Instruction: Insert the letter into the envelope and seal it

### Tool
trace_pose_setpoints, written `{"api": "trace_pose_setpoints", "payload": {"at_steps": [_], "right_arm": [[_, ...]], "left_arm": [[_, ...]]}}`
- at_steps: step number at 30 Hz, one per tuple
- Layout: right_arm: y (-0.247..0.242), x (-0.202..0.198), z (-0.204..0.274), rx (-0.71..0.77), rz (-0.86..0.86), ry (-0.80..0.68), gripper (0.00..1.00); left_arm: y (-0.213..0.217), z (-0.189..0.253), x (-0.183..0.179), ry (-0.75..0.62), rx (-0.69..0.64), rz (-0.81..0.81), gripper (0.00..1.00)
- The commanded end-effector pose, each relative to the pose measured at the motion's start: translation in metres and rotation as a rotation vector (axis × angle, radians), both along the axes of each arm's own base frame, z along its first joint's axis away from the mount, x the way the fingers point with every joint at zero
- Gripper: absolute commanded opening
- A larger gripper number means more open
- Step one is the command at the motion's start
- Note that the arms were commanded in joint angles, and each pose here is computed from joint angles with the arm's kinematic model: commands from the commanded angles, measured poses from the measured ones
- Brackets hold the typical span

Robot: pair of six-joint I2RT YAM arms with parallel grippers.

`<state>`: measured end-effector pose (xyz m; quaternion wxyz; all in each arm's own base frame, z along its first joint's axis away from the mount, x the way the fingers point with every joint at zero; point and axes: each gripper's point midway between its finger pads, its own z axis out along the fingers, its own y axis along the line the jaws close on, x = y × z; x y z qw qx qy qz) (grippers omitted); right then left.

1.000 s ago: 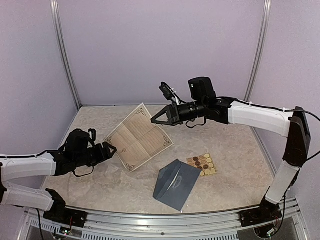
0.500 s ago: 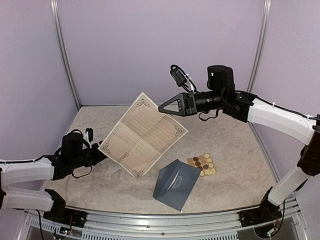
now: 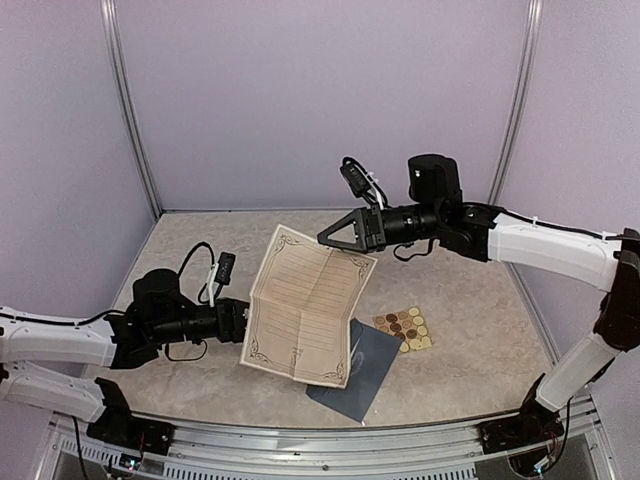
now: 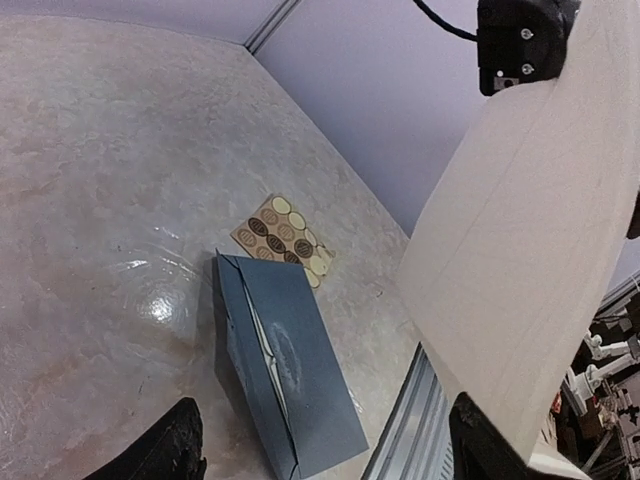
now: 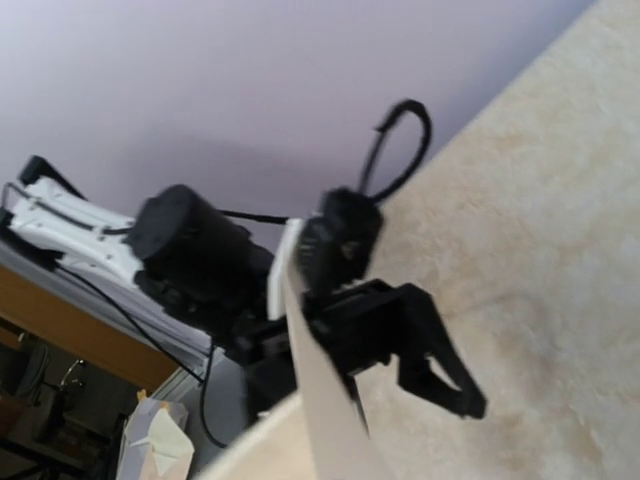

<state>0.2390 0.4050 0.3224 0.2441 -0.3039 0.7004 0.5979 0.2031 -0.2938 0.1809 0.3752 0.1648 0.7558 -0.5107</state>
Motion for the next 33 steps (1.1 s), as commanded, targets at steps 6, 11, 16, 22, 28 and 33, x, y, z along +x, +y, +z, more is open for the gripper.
{"api": "trace_pose_setpoints", "payload": {"at_steps": [6, 11, 16, 22, 28, 33], "right_arm": [[0.004, 0.002, -0.078, -0.093, -0.021, 0.126, 0.00], [0.002, -0.006, -0.101, -0.103, -0.008, 0.177, 0.00], [0.000, -0.007, -0.107, -0.111, -0.017, 0.186, 0.00], [-0.001, -0.007, -0.114, -0.119, -0.021, 0.193, 0.00], [-0.005, -0.004, -0.109, -0.105, -0.016, 0.156, 0.00], [-0.014, -0.001, -0.105, -0.139, -0.056, 0.072, 0.38]], "left_arm": [[-0.030, 0.009, -0.020, 0.011, -0.118, -0.119, 0.80], [-0.043, 0.010, -0.021, 0.019, -0.153, -0.144, 0.70], [-0.049, 0.001, -0.017, 0.041, -0.140, -0.145, 0.47], [-0.049, -0.007, -0.016, 0.058, -0.120, -0.136, 0.21], [-0.045, -0.011, -0.016, 0.049, -0.068, -0.124, 0.00], [-0.040, -0.003, -0.015, 0.029, -0.068, -0.104, 0.00]]}}
